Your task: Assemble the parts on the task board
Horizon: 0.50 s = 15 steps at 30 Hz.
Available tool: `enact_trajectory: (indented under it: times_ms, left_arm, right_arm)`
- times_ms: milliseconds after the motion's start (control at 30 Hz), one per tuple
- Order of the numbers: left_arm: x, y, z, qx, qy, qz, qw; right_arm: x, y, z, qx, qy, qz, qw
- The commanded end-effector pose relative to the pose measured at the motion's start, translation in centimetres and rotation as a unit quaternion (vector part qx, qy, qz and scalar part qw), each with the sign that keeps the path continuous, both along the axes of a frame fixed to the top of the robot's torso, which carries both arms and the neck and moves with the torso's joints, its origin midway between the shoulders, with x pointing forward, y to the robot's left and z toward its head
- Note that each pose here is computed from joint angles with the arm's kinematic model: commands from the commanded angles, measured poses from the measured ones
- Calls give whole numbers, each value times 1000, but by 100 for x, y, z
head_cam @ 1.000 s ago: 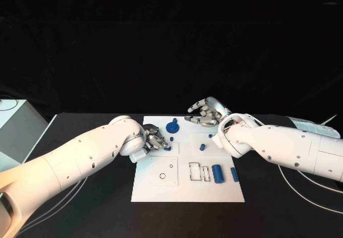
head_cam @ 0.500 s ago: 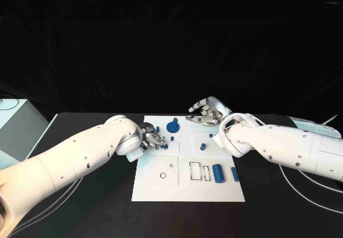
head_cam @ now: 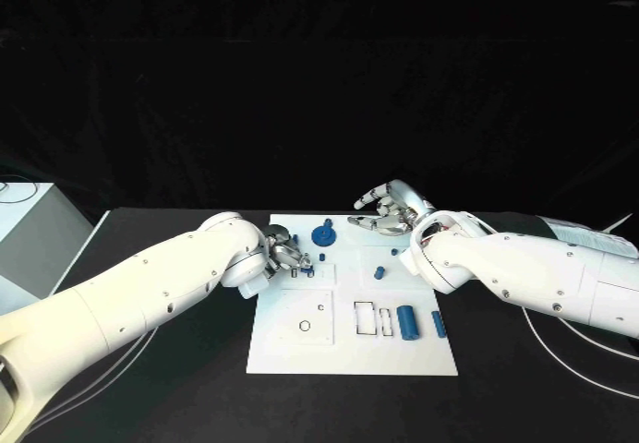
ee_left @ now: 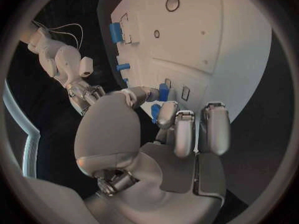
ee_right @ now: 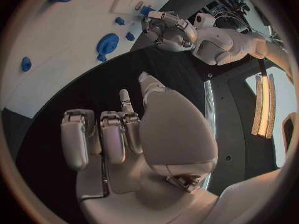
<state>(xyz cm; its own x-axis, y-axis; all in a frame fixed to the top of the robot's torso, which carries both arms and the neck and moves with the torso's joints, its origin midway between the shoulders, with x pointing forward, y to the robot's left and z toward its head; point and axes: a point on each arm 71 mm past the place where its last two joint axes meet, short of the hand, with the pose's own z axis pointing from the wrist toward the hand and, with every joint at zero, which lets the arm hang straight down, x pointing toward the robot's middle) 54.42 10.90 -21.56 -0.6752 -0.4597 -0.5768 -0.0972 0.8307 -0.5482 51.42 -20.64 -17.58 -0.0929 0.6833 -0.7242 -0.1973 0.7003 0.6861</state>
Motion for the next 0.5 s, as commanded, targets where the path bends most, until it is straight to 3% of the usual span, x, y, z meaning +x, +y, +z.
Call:
enact_trajectory:
  times_ms: [33, 500]
  left_arm:
    - [7, -46, 23, 17, -18, -6, 1000]
    - [6, -102, 1, 36, -11, -9, 999]
  right_arm:
    - [-2, 19, -6, -5, 2, 8, 1000]
    - [-2, 23, -9, -6, 3, 9, 1000]
